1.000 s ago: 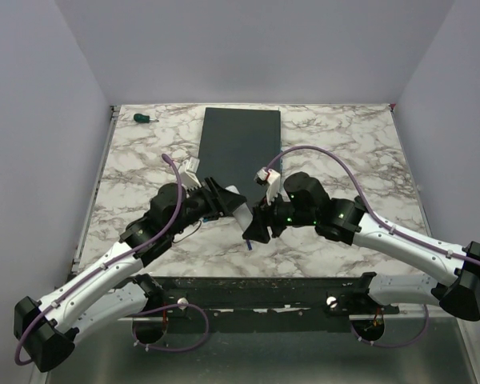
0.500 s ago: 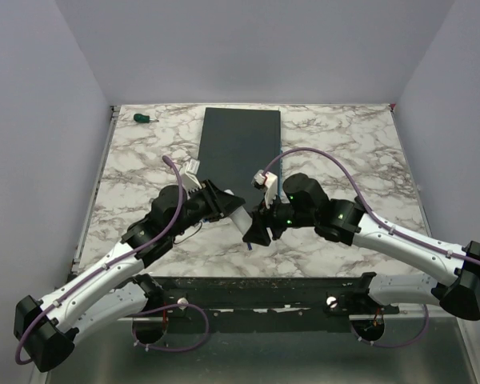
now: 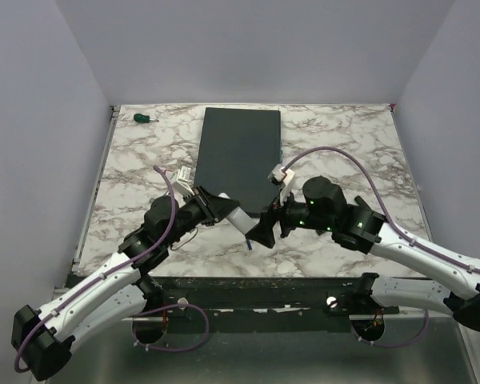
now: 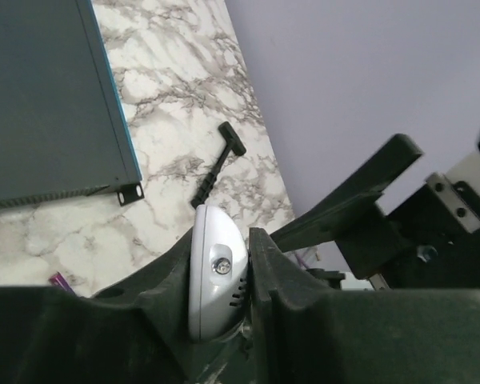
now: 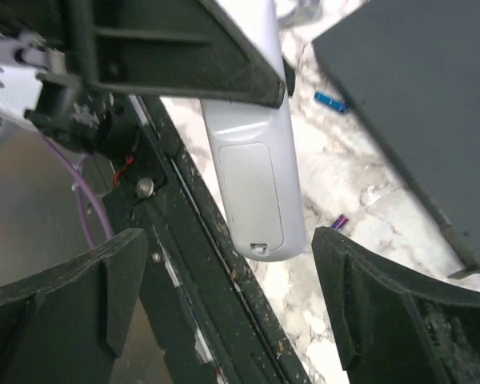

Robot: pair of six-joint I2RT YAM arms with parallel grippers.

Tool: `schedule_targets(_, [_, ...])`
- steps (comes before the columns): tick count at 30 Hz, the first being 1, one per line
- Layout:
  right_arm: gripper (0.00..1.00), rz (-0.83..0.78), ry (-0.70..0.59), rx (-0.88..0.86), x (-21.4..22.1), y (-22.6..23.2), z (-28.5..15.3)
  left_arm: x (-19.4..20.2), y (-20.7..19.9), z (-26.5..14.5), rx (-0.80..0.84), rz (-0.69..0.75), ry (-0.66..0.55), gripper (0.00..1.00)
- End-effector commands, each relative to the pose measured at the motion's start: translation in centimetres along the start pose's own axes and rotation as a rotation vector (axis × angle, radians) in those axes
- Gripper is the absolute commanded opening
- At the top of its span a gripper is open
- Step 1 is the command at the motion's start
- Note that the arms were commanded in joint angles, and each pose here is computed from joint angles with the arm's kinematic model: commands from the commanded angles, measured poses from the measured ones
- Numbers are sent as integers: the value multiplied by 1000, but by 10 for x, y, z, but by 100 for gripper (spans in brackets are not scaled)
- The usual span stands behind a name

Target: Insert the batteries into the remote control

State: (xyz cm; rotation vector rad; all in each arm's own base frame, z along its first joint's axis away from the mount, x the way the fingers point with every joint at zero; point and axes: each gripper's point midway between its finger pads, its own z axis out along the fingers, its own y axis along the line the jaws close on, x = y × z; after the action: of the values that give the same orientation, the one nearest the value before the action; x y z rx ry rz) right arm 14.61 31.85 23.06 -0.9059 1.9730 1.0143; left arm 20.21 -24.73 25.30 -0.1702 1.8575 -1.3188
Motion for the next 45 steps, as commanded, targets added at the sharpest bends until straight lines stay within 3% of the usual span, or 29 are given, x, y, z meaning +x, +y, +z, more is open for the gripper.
schedule_targets(1, [96,46,-226,74,-40,-5,-24,-5,7,-5,11,10,-57,0])
schedule_targets(6, [100,200,-376,179,-49,-23,-45,-10,7,-13,60,-5,-116,0])
schedule_targets(11, [100,327,-411,240,-37,-37,-49,-15,4,-18,100,-4,-157,0])
schedule_targets(22, [100,514,-467,126,-19,-27,-48,-23,-3,-29,179,-82,-222,0])
schedule_targets(24, [92,527,-474,85,-19,-22,-48,-25,-4,-31,185,-102,-231,0])
schedule_targets(30, [53,569,-496,43,-16,-18,-48,-27,-7,-34,202,-135,-238,0])
schedule_targets(35, [38,596,-495,61,-10,-23,-46,-27,-9,-34,207,-164,-228,0])
schedule_targets(37, [39,602,-485,56,-8,-23,-44,-25,-10,-33,211,-180,-218,0])
schedule_targets(43, [67,573,-426,22,-1,-16,-33,-25,-14,-32,229,-230,-202,0])
schedule_targets(45, [69,569,-430,13,-2,-14,-32,-25,-17,-33,246,-251,-200,0])
